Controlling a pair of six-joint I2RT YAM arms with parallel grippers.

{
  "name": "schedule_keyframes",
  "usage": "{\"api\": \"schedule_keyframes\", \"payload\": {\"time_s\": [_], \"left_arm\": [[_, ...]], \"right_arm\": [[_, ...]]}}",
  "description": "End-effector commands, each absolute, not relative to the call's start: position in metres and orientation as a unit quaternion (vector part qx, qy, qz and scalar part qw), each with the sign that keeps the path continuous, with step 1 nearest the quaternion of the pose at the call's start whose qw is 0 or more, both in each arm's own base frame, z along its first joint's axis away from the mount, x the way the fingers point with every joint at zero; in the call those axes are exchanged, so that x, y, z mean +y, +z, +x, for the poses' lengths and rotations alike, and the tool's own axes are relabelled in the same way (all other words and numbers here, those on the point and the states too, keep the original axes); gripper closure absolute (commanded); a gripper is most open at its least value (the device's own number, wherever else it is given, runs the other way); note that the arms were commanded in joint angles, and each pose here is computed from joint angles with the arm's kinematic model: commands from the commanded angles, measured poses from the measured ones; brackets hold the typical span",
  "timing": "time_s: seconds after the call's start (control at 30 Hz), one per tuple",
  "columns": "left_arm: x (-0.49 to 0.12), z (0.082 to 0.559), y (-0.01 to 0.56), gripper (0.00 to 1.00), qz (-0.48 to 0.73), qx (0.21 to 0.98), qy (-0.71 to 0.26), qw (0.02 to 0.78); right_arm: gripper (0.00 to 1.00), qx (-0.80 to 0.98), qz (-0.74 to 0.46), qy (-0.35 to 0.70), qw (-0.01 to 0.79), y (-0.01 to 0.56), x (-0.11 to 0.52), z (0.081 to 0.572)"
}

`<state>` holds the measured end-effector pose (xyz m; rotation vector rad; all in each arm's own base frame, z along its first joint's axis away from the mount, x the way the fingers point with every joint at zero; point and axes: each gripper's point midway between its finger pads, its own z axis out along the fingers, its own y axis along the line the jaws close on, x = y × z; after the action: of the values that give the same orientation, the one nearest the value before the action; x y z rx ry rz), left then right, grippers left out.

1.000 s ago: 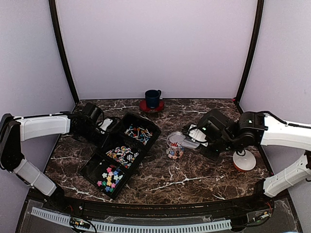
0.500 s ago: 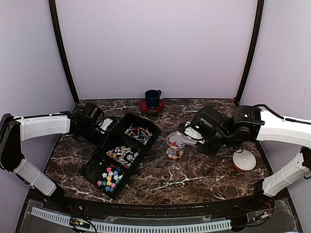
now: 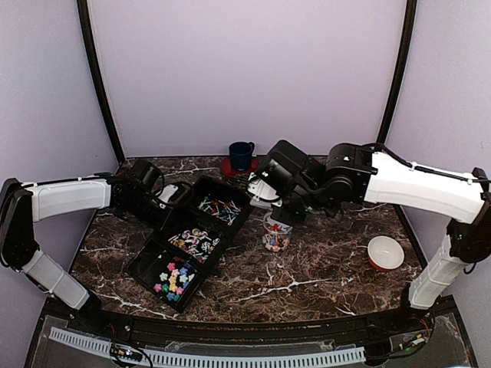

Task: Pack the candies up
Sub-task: Adjust the plate.

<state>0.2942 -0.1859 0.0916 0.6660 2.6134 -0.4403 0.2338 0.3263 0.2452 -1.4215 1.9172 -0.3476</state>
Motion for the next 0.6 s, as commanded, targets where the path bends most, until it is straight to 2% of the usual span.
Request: {"api": "schedule_keyframes", "payload": {"time_s": [0.0,0.17,0.33,0.47,0.57], "left_arm": [[-0.217,0.296,0.124,1.0,0.238,0.908,-0.257,0.23],[-0.238,0.273,0.109,1.0,0.205,0.905,-0.344,0.142],[-0.25,0.249,0.101,1.0,0.18,0.89,-0.411,0.083],[-0.248,0.246,0.101,1.0,0.18,0.892,-0.407,0.08],[-0.234,0.253,0.089,1.0,0.189,0.919,-0.333,0.097]], "right_arm": [[1.0,0.735,-0.537,-0.145,0.388,0.262,0.344,0.245],[1.0,0.744,-0.49,-0.099,0.444,0.297,0.356,0.25],[1.0,0.743,-0.496,-0.084,0.442,0.301,0.356,0.245],[1.0,0.739,-0.534,-0.065,0.406,0.29,0.361,0.232],[1.0,0.736,-0.566,-0.069,0.364,0.271,0.364,0.225]]}}
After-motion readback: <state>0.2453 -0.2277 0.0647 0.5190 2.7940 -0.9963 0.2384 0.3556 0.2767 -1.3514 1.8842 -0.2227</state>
